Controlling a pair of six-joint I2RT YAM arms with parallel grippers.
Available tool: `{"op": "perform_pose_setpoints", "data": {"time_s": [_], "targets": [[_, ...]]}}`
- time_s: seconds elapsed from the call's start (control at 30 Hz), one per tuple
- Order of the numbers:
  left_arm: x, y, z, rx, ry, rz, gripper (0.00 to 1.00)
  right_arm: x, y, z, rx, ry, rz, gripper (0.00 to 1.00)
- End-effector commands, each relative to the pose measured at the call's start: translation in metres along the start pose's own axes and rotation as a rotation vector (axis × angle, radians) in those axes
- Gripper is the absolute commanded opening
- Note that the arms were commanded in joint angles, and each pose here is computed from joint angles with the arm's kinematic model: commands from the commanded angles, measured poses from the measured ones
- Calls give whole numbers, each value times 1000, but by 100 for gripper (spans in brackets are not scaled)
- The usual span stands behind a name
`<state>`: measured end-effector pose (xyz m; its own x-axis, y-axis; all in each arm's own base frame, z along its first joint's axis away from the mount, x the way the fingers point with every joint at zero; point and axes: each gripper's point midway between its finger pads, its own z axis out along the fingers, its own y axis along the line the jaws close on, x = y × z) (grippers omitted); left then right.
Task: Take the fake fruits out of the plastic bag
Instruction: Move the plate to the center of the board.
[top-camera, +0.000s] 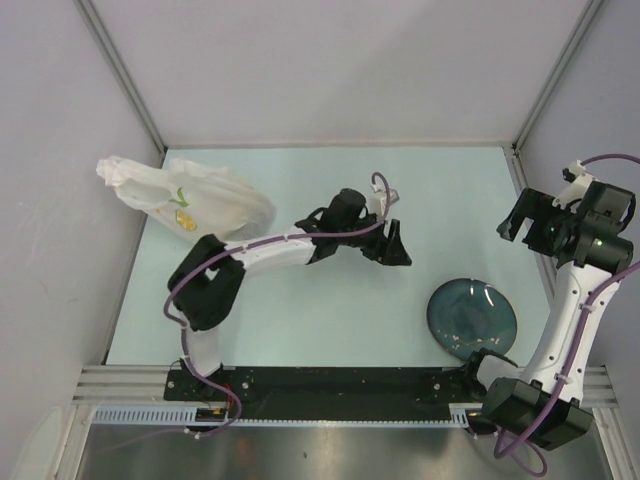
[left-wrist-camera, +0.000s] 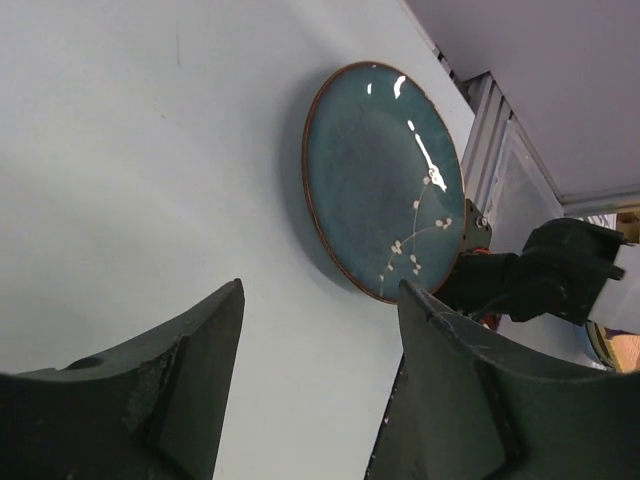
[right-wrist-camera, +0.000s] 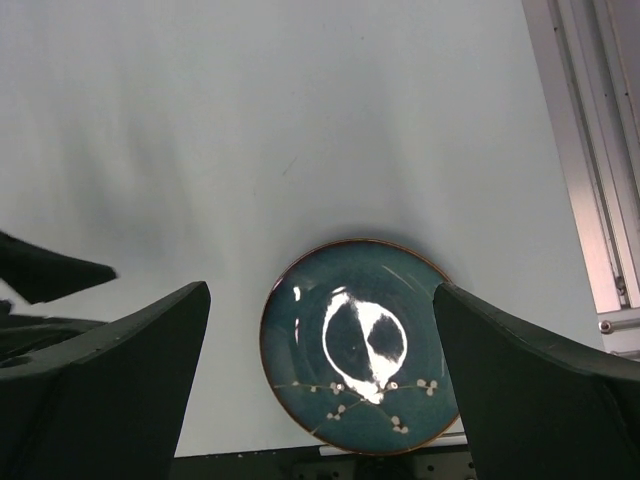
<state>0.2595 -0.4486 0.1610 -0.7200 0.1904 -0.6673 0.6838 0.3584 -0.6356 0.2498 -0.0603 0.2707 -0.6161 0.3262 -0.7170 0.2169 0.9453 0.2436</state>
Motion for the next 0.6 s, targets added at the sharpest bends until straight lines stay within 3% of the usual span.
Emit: {"op": "perform_pose_setpoints", "data": {"time_s": [0.0,0.17,0.27,0.37,0.57], "targets": [[-14,-34,38,134,-35,16,66,-8,5,-16,-24,-43,6,100],[25,-48,79,227,88,48,64,-7,2,-11,-36,-26,32,100],[42,-39,93,190,110,34,64,-6,4,-6,-58,-10,42,100],[52,-32,100,155,123,27,73,-4,7,-1,-89,9,47,100],[71,-42,120,183,158,52,72,-7,10,6,-120,21,70,100]]}}
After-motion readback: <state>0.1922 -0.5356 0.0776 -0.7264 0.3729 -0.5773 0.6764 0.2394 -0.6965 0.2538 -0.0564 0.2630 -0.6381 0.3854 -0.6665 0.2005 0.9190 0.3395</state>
